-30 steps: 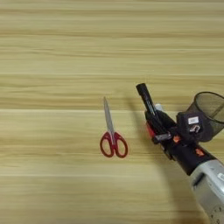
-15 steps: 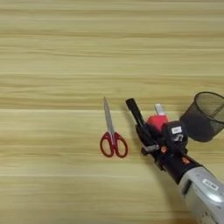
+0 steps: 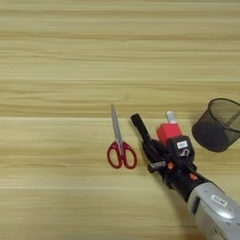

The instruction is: Move the objects on the table

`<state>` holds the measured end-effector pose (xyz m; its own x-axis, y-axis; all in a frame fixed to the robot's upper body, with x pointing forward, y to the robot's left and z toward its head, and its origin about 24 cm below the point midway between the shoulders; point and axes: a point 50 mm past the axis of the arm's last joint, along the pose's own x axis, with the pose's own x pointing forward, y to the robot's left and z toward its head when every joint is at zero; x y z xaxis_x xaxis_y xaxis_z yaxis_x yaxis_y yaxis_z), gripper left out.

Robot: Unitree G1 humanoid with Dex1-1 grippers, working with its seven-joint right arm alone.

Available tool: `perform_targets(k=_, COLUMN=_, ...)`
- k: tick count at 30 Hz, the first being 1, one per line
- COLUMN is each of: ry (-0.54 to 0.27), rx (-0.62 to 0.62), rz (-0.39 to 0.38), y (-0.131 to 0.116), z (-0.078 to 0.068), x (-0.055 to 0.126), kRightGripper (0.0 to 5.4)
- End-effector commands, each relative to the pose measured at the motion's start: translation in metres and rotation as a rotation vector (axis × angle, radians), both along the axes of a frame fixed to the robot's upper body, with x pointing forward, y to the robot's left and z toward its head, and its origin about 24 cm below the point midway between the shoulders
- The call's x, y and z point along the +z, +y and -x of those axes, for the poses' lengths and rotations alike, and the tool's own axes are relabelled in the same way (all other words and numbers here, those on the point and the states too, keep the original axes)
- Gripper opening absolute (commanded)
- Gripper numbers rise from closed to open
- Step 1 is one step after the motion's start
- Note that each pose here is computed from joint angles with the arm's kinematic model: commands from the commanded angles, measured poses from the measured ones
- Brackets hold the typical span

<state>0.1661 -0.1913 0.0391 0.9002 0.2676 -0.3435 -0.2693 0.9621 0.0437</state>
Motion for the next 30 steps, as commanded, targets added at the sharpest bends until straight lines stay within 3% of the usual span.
perform_targets(k=1, ry=-0.058, rx=0.020, rz=0.019, y=0.0012, z=-0.0051, x=0.0107, kRightGripper=0.92)
perform_targets(k=25, ry=-0.043, rx=0.010, rz=0.028, y=-0.0015, z=-0.0055, x=0.0084, kRightGripper=0.92)
perform_targets(k=30, ry=-0.045, rx=0.008, rz=0.028, y=-0.0019, z=-0.0058, x=0.0087, kRightGripper=1.63)
